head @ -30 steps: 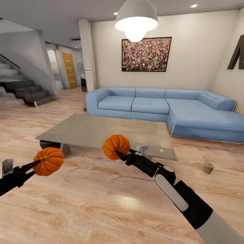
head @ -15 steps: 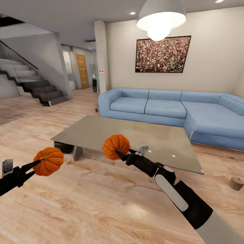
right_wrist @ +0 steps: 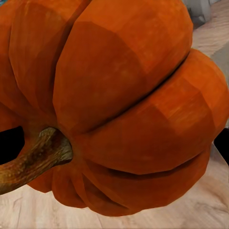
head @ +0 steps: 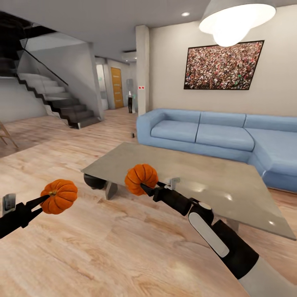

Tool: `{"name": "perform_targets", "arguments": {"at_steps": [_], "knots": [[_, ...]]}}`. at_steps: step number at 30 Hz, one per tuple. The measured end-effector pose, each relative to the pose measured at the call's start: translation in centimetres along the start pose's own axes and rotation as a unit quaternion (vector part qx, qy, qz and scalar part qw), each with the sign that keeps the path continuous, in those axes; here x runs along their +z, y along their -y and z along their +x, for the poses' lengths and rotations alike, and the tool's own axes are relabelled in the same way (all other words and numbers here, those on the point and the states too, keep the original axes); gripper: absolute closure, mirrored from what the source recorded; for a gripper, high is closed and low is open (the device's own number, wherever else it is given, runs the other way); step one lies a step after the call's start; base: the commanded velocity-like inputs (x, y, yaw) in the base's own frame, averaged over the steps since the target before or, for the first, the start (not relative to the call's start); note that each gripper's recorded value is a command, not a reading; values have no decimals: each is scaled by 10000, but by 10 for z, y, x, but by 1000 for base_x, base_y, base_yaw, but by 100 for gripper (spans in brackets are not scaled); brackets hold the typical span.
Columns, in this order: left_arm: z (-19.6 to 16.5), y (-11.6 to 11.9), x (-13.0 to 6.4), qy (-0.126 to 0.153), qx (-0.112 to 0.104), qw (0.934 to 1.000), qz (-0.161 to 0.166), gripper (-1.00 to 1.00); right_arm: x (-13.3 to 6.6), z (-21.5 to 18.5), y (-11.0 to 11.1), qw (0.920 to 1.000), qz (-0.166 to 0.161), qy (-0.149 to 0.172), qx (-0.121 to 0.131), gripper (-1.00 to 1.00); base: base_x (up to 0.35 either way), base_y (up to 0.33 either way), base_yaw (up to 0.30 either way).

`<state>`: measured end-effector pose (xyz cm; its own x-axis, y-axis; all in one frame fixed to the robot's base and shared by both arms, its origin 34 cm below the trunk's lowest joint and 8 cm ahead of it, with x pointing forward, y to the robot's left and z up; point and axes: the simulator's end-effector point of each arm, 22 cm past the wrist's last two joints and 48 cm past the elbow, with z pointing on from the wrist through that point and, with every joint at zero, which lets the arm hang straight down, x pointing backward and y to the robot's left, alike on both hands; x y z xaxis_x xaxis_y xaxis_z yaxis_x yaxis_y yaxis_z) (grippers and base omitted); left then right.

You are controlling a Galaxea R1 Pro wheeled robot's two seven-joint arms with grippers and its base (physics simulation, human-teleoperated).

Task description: Place each of the two pumpkins and all three candles from the living room inside a cabinet in the living room (use any cabinet), then make sure every cabinet is closed, and position the cauldron so it is next to a table in the living room.

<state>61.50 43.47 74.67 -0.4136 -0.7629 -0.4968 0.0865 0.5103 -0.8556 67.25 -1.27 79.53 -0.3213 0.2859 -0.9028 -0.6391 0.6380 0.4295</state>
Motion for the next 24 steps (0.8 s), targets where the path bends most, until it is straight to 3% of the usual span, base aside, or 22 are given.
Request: {"name": "perform_targets", "arguments": {"at_steps": [24], "knots": [[-2,5,-2,28,24,10000,40,100,-1,-6,-5,10000,-30,47,-32,100,264,214,256]]}}
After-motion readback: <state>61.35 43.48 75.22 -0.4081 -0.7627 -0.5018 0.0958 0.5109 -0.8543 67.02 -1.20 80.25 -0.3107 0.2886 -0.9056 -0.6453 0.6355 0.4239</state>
